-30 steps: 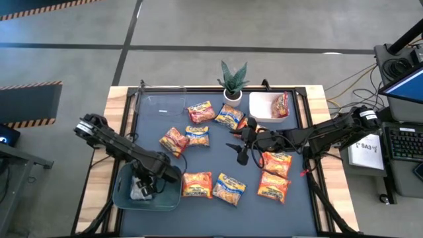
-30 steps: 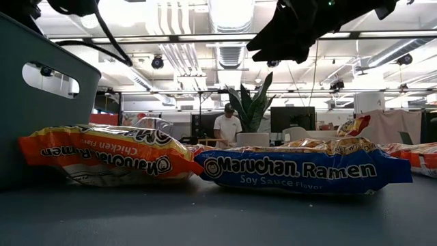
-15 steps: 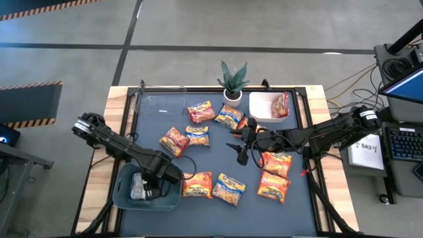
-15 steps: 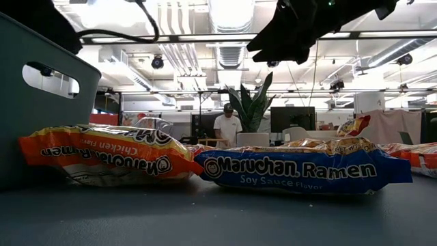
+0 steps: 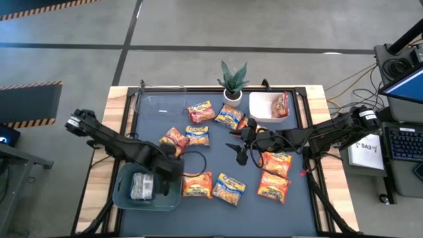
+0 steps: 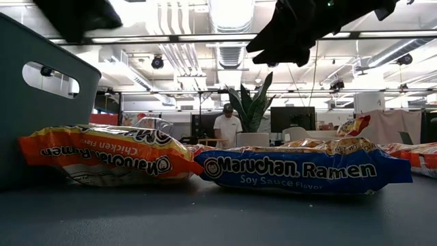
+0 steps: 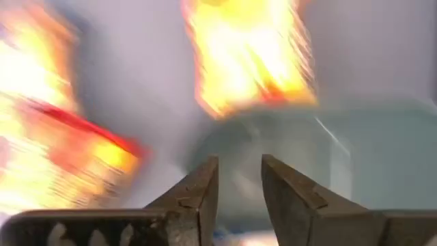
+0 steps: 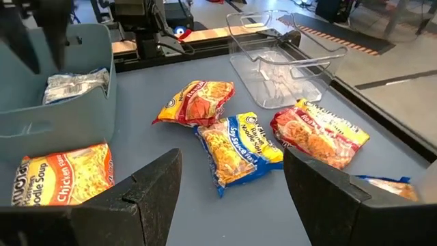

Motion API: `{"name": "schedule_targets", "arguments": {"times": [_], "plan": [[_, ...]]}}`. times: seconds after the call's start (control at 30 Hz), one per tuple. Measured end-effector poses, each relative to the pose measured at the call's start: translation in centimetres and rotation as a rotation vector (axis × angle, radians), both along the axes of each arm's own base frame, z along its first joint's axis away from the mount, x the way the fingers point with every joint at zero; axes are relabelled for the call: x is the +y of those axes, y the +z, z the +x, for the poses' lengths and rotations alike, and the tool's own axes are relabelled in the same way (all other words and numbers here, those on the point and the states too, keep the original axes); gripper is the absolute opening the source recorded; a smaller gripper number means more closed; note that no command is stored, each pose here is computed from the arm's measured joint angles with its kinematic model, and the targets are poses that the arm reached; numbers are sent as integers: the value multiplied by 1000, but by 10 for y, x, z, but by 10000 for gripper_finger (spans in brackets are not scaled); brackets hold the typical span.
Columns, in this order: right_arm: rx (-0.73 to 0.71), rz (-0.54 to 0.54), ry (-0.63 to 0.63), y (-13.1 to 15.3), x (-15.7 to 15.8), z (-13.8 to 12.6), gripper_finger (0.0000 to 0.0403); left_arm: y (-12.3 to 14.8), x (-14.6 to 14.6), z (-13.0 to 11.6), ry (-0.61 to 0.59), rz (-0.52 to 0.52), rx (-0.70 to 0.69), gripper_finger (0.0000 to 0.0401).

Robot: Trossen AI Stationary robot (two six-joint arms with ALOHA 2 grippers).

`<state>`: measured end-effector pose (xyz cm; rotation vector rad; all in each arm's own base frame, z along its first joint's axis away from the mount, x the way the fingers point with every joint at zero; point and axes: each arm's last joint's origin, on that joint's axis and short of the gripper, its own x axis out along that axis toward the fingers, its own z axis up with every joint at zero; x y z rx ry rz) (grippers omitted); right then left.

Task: Sort Maruchan noodles
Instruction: Adjust the orange noodle pack

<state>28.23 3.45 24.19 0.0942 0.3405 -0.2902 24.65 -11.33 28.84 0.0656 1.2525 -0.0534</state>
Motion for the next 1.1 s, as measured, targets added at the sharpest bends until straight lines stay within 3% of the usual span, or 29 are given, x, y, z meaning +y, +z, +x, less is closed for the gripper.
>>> {"name": "schedule_targets", "arguments": {"times": [0.1,0.2,0.43,0.7,0.9,1.1], "plan": [[-1,23,-8,-4,1,4,242,18,10,0,26,184,-218,80],[-3,37,-9,-3,2,9,236,28,19,-4,50,301,-356,73],[76,40,18,10,6,28,222,18,35,-19,3,335,-474,61],[277,75,29,24,10,49,219,-7,46,-30,57,355,-541,56],[423,142,113,15,16,61,219,-20,46,-28,36,365,-583,56],[486,247,137,-9,21,73,219,-21,48,-28,75,444,-599,56]]}}
